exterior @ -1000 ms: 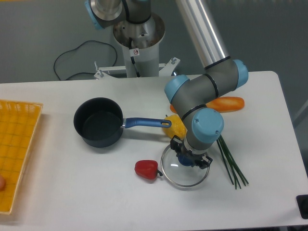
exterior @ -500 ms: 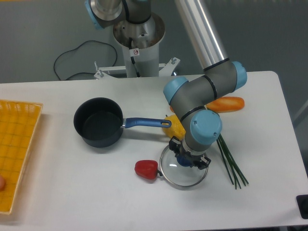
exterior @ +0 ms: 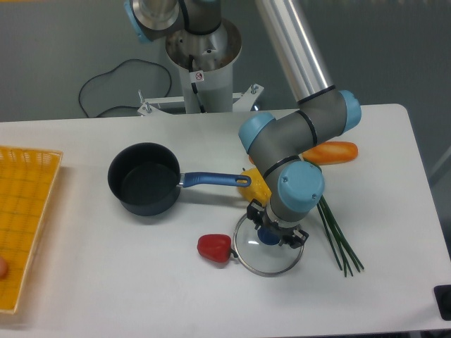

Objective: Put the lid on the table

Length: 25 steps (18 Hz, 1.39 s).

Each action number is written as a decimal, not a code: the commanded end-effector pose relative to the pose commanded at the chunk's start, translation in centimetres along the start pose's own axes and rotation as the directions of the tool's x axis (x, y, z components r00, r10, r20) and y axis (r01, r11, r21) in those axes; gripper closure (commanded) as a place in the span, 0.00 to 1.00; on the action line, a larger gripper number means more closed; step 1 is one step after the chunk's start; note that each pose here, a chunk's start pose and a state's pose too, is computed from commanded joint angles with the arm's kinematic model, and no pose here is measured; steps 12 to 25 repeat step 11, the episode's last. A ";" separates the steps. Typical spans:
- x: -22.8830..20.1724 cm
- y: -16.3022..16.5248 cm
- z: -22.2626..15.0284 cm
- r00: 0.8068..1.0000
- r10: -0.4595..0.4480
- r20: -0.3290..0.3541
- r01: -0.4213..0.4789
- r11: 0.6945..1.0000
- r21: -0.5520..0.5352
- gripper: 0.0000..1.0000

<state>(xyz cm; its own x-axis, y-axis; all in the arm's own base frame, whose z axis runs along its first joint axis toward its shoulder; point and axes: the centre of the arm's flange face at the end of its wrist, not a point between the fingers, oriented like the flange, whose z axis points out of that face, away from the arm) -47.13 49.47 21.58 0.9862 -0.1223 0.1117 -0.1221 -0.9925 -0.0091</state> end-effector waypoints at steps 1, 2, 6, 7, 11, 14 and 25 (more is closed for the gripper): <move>-0.1 0.1 -0.3 1.000 0.002 0.004 -0.002 1.000 0.002 0.00; -0.1 0.0 -0.7 1.000 0.002 0.011 -0.002 1.000 0.006 0.00; 0.0 -0.4 -3.2 0.998 0.023 0.057 -0.024 0.999 0.021 0.00; 0.0 -0.4 -3.8 0.996 0.050 0.068 -0.052 0.998 0.019 0.00; 0.5 0.1 -5.3 0.990 0.107 0.091 -0.108 0.994 0.003 0.00; 0.5 0.1 -5.3 0.990 0.107 0.091 -0.108 0.994 0.003 0.00; 0.5 0.1 -5.3 0.990 0.107 0.091 -0.108 0.994 0.003 0.00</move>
